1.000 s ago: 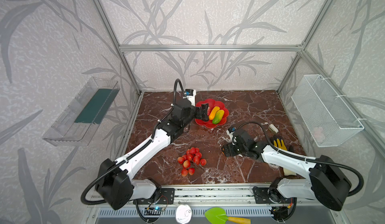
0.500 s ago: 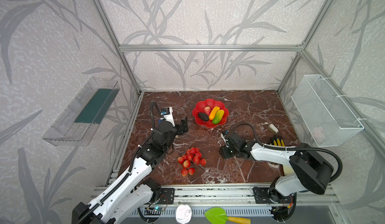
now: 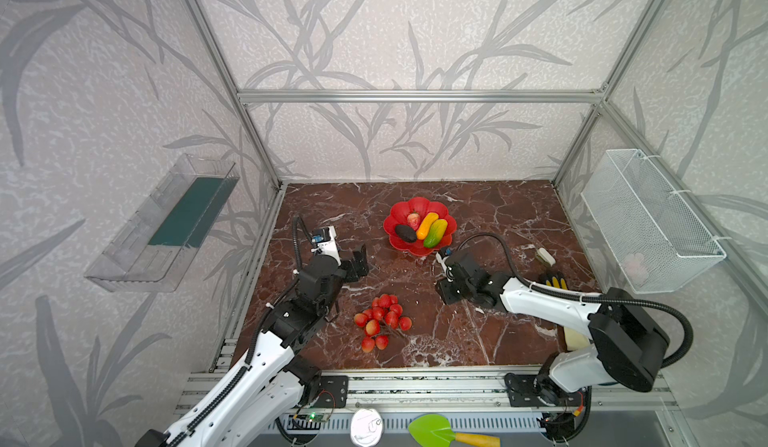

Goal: Place and organize the fake fruits in the fruit bowl
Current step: 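Carry the orange with the right gripper into the red bowl and release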

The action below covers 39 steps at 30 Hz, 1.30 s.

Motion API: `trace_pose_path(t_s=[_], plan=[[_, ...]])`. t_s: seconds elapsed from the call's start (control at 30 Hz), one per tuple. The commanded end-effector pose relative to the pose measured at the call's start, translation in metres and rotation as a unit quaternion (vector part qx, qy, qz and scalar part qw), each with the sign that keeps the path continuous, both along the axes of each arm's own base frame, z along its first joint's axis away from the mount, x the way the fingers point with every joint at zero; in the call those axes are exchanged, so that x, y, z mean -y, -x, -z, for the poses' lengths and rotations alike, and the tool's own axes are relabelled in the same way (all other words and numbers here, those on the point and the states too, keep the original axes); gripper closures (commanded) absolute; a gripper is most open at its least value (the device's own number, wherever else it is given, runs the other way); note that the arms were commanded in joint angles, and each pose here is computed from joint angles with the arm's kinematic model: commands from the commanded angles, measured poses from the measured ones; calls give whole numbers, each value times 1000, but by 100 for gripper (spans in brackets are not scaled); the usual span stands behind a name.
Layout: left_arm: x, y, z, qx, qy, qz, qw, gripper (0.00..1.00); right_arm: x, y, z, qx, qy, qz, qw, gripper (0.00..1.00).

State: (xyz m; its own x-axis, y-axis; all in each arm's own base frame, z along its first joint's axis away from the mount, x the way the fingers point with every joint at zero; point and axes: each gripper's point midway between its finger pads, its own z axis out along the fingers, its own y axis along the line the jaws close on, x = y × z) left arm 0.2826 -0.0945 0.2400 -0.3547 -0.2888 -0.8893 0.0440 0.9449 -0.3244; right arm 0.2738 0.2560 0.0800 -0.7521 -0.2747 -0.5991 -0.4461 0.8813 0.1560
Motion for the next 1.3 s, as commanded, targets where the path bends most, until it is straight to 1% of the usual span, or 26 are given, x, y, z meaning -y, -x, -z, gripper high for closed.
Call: trace_pose_path(t_s=[0.0,0.1,0.2,0.4,0.53,0.6,0.83,0.9,1.03,1.13,1.2,1.27], plan=[[-6,9,10,-16,3,-6,1000,9,-10,-30,-45,77,2,-10,997,67],[-6,16,13,-23,6,4,1000,9,-22,-55,-59,95,0,-16,995,67],[-7,23,15,-28,8,11,1000,10,-36,-81,-59,96,-5,-24,995,67],[-2,33,17,-40,11,38,998,11,-66,-120,-31,69,7,-45,997,67],[2,39,14,-43,12,58,997,12,-74,-138,-5,51,26,-47,997,67],[4,42,12,-44,15,66,997,13,-76,-146,3,45,26,-45,998,66],[12,48,9,-44,20,96,994,15,-71,-162,17,32,26,-31,999,63],[13,48,9,-44,19,100,994,15,-69,-165,16,31,21,-26,999,58],[20,49,6,-41,16,121,992,15,-67,-166,8,34,17,-26,999,36],[27,50,5,-47,9,143,989,17,-65,-167,-8,44,3,-24,999,26],[36,52,5,-53,1,170,984,22,-61,-167,-24,56,-8,-20,998,22],[49,56,4,-58,-5,212,976,30,-54,-165,-45,73,-22,-14,997,18]])
